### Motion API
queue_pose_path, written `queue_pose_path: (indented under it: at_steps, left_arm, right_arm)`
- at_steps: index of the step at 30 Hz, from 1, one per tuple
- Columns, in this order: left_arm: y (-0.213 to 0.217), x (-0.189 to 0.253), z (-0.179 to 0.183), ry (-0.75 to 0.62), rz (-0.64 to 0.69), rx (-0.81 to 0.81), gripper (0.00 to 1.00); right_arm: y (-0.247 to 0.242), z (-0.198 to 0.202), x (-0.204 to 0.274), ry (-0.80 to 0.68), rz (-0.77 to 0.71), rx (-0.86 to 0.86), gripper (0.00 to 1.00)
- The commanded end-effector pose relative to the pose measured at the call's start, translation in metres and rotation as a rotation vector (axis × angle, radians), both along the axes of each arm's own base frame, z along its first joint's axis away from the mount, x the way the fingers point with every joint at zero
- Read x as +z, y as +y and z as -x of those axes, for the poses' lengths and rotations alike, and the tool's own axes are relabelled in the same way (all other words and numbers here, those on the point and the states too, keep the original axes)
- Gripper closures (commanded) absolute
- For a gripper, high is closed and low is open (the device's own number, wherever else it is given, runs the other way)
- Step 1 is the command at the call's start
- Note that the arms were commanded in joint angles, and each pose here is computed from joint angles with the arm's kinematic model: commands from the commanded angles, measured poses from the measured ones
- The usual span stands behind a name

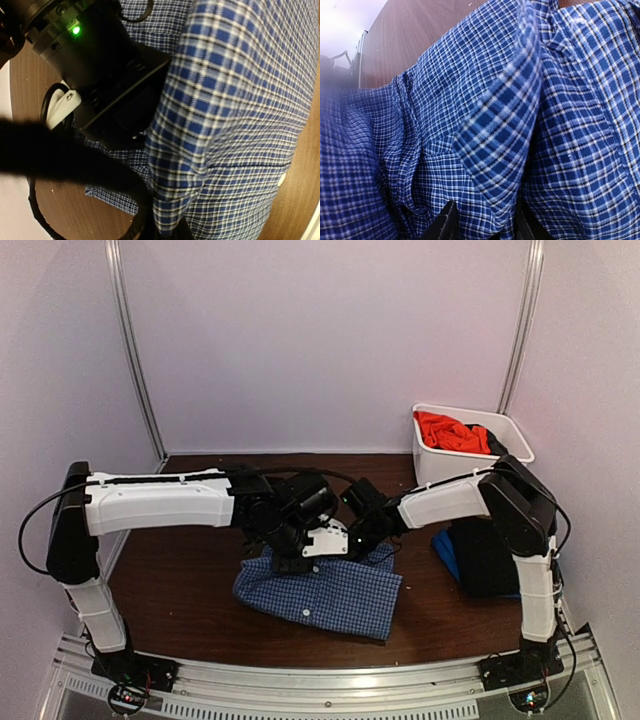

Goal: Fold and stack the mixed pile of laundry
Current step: Fold the 2/3-rectangle-folded shirt at the center of the board.

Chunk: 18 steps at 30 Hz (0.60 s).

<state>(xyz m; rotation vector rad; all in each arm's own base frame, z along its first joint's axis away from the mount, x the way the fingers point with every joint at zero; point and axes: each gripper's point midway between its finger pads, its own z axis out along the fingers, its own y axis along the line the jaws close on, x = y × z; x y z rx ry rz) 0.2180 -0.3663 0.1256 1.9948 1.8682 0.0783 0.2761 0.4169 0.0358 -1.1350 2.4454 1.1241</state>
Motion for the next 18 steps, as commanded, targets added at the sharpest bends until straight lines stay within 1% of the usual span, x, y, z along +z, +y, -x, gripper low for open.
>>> queue_pose_path:
  at_steps: [1, 5, 8, 11, 13, 16, 18]
  left_arm:
    - [-0.002, -0.006, -0.028, -0.127, 0.022, 0.025, 0.96]
    - [0.000, -0.013, -0.030, -0.168, 0.051, 0.029, 0.95]
    - [-0.005, -0.018, -0.027, -0.201, 0.056, 0.008, 0.94]
    - [-0.007, -0.029, -0.024, -0.197, 0.041, -0.010, 0.93]
    - [-0.008, -0.038, -0.023, -0.191, 0.031, -0.017, 0.93]
    - [-0.013, -0.047, -0.023, -0.184, 0.027, -0.030, 0.93]
    - [-0.017, -0.049, -0.026, -0.191, 0.026, -0.037, 0.92]
  right_arm:
    - [0.000, 0.004, 0.000, 0.050, 0.015, 0.001, 0.61]
    - [0.002, -0.007, 0.018, 0.040, -0.031, -0.028, 0.58]
    - [0.001, -0.022, 0.039, 0.001, -0.048, -0.057, 0.54]
    - [-0.005, -0.047, 0.061, -0.041, -0.071, -0.100, 0.50]
    - [-0.011, -0.063, 0.071, -0.062, -0.079, -0.133, 0.49]
    - [-0.026, -0.089, 0.083, -0.093, -0.085, -0.202, 0.46]
    - [-0.038, -0.107, 0.085, -0.130, -0.062, -0.260, 0.43]
